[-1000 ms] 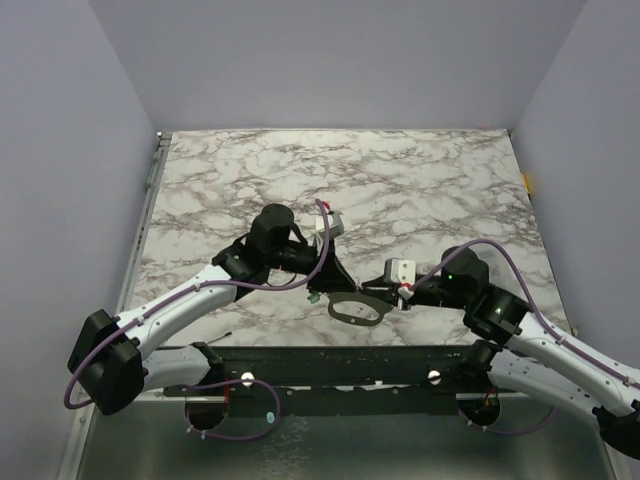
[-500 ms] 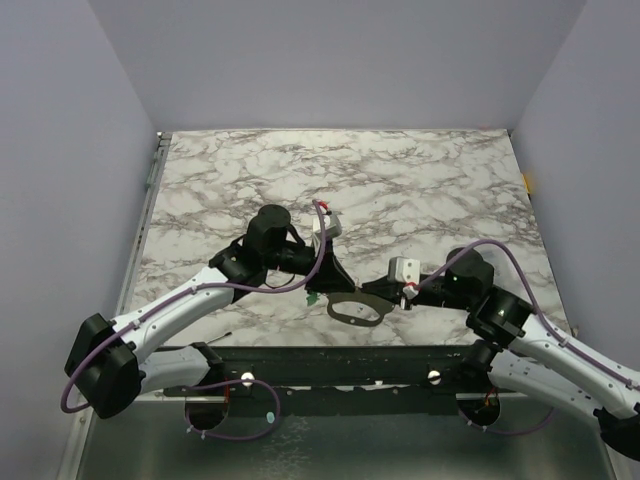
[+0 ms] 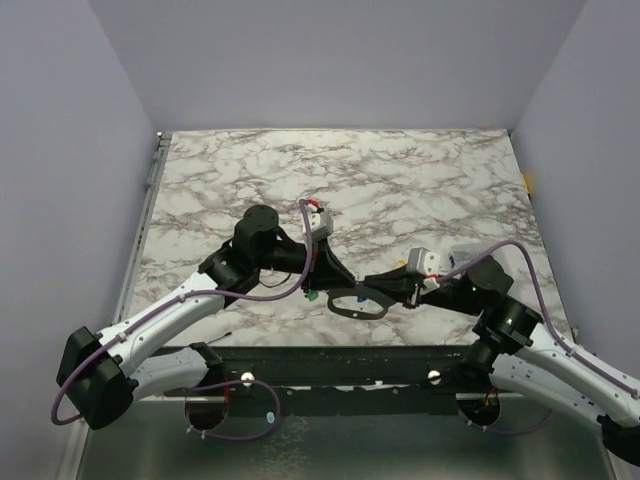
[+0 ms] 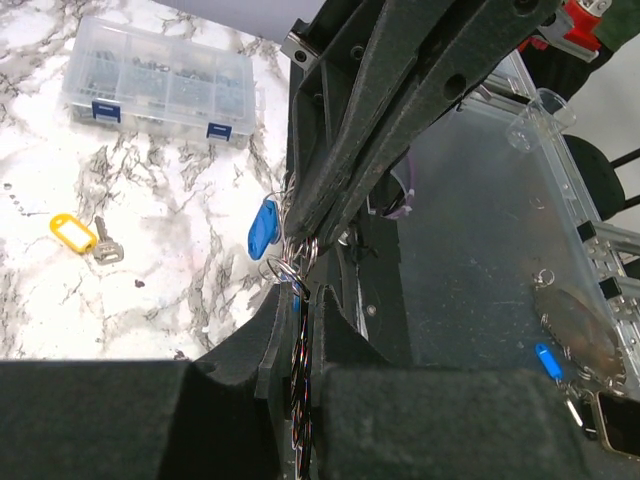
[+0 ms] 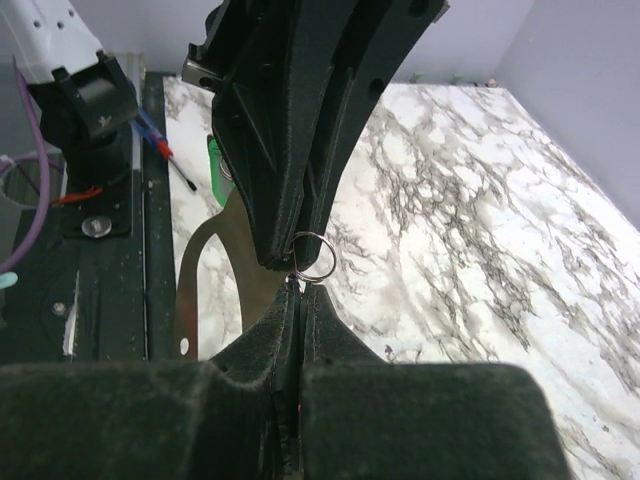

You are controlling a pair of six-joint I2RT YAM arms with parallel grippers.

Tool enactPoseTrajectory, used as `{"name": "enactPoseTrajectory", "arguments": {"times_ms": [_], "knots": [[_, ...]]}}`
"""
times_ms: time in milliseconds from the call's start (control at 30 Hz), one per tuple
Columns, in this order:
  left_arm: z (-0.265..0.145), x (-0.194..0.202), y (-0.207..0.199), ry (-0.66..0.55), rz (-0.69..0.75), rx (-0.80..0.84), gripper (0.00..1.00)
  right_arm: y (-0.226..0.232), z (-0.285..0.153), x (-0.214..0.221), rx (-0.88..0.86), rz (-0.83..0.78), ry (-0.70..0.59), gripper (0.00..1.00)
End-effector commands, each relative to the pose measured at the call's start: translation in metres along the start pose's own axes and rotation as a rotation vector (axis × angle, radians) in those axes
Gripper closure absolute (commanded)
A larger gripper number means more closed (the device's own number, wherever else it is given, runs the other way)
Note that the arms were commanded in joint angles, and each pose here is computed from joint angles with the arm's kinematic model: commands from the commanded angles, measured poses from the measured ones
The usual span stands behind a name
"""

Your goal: Put the keys on the keyring

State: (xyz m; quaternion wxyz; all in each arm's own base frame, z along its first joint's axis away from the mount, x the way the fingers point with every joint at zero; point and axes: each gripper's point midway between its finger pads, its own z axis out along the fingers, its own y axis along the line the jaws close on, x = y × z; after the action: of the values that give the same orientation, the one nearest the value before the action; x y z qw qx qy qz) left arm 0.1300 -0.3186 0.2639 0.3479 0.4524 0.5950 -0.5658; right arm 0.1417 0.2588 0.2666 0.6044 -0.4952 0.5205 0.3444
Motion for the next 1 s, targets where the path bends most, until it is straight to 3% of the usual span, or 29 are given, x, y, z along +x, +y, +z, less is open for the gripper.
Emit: {"name": "enactPoseTrajectory", "arguments": {"times_ms": [0,233,367,600,667,967], "knots": [[-0.005,-0.003,-0.015,-0.016,0.042,0.057,1.0,-0.021,-0.005,-0.033,0.126,0.012,-0.147,0.99],[-0.008,-0.008,-0.022,-0.048,0.075,0.071,1.0,-0.025,-0.005,-0.04,0.174,0.09,-0.238,0.99],[-0.008,-0.008,-0.022,-0.056,0.083,0.067,0.92,-0.033,-0.012,-0.046,0.241,0.131,-0.326,0.99],[-0.011,-0.013,-0.022,-0.082,0.113,0.051,0.73,-0.032,-0.016,-0.059,0.242,0.199,-0.465,0.99],[-0.012,-0.015,-0.023,-0.096,0.126,0.048,0.62,-0.031,-0.016,-0.062,0.233,0.205,-0.503,0.99],[-0.017,-0.023,-0.023,-0.14,0.172,0.006,0.33,-0.024,-0.008,-0.064,0.175,0.186,-0.517,0.99]]}}
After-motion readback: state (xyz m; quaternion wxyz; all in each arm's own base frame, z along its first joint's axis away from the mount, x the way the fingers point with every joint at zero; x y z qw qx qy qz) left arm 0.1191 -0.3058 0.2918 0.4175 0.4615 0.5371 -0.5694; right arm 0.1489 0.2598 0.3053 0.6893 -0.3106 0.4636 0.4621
